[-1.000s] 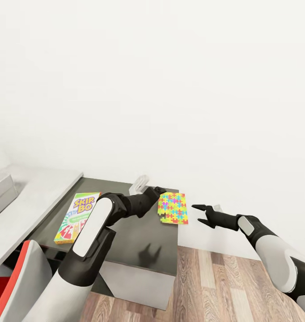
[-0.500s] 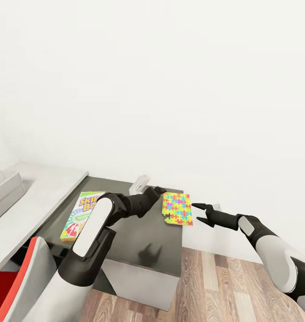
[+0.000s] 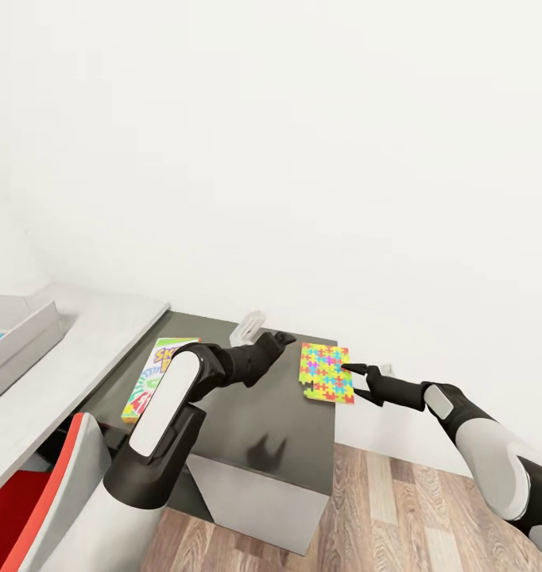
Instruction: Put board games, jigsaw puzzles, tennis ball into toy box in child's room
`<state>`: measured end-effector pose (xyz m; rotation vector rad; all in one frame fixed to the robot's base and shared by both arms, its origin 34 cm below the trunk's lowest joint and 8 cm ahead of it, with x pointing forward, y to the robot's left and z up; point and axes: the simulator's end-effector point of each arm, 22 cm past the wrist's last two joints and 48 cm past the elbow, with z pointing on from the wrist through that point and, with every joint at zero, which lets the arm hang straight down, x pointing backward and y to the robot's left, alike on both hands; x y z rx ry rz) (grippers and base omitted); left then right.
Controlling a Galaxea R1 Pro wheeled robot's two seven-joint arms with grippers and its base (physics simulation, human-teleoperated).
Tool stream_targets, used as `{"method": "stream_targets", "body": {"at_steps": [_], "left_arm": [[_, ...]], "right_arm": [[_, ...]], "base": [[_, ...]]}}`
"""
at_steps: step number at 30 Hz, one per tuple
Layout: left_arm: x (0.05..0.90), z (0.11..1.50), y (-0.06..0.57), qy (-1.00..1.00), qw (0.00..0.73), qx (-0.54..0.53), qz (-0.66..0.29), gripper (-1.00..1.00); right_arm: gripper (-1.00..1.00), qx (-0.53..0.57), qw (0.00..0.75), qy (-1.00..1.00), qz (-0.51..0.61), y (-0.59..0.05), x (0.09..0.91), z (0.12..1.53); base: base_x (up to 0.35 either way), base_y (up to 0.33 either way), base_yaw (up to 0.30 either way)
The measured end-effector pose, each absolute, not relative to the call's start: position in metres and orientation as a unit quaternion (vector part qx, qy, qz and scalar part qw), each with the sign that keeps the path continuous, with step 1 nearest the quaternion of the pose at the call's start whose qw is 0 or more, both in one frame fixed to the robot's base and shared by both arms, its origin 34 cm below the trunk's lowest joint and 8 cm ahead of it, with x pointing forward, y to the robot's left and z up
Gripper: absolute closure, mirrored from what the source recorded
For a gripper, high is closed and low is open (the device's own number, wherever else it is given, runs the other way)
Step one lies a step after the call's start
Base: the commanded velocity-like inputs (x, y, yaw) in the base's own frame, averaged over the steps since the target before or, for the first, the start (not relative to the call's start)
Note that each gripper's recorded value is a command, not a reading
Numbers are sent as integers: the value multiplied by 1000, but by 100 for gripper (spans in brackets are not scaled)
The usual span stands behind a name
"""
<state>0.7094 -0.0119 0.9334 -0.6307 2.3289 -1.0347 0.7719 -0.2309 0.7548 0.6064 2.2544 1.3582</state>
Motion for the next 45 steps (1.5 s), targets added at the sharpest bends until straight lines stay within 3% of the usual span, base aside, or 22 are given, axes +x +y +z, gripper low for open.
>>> {"method": "stream_targets", "body": {"at_steps": [19, 20, 45], "left_arm": [[709, 934, -12, 857, 256, -232, -381, -100], [709, 934, -12, 857, 256, -233, -381, -100], [704, 923, -7, 860, 250, -238, -375, -100]], "right_arm": [[-100, 229, 209, 828, 468, -236, 763, 739], [100, 229, 209, 828, 468, -236, 763, 739], [100, 190, 266, 827, 458, -238, 788, 768]], "base": [[0, 0, 76], [0, 0, 13], [0, 0, 1]]}}
